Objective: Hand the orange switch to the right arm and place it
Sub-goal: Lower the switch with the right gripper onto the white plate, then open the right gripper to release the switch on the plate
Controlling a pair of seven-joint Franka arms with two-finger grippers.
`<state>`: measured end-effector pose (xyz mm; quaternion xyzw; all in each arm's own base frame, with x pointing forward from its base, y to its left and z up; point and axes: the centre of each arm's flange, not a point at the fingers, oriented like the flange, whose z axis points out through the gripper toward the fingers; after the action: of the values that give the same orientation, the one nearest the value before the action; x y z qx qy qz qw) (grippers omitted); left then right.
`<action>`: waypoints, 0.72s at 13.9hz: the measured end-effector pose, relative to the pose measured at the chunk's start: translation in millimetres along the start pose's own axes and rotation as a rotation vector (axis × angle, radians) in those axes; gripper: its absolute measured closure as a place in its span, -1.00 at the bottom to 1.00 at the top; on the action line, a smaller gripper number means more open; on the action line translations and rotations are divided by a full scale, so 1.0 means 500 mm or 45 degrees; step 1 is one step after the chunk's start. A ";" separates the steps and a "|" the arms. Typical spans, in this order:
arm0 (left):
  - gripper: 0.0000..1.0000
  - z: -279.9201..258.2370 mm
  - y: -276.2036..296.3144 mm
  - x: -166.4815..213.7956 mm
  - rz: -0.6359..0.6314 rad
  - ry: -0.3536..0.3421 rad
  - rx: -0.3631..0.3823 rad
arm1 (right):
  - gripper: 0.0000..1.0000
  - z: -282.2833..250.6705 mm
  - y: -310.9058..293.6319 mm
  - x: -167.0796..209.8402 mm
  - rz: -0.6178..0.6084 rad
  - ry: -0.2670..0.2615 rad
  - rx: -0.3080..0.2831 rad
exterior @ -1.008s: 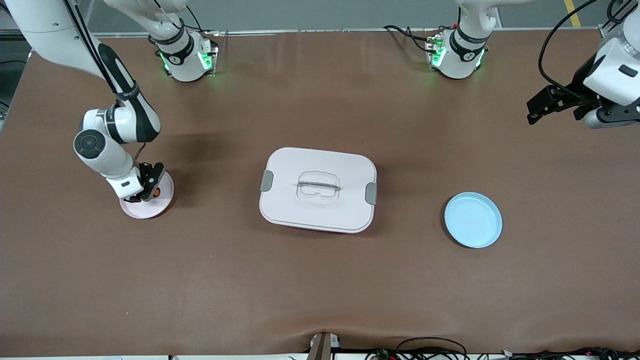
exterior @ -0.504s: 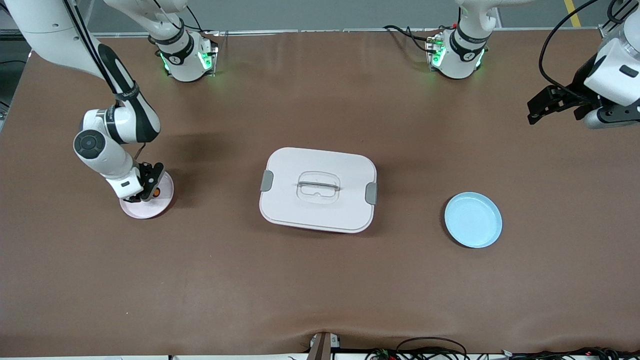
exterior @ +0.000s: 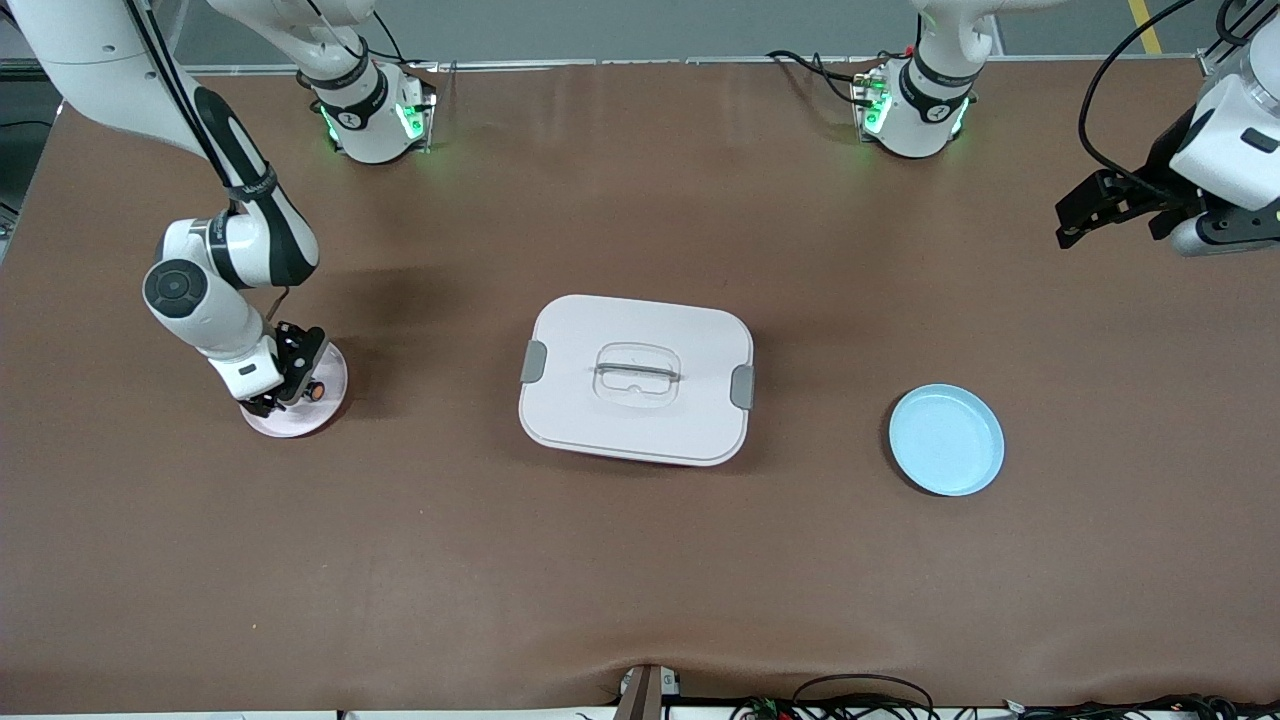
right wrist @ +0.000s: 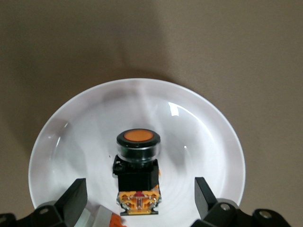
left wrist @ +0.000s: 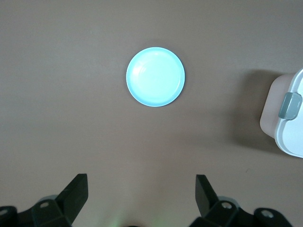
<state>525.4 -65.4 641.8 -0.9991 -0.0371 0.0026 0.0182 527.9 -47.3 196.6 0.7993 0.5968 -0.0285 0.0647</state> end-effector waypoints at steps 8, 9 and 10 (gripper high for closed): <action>-1.00 0.001 0.000 0.000 0.001 -0.001 0.000 | -1.00 -0.155 0.030 -0.007 0.080 -0.102 0.098; -1.00 0.001 0.000 0.000 0.001 -0.001 0.000 | -1.00 -0.166 0.029 -0.007 0.131 -0.099 0.116; -1.00 0.001 0.000 0.000 0.001 -0.001 0.000 | -1.00 -0.175 0.030 -0.006 0.191 -0.084 0.138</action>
<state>525.6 -65.6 641.5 -0.9991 -0.0369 0.0030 0.0182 538.4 -42.4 284.9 0.8426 0.5304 -0.0821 0.0430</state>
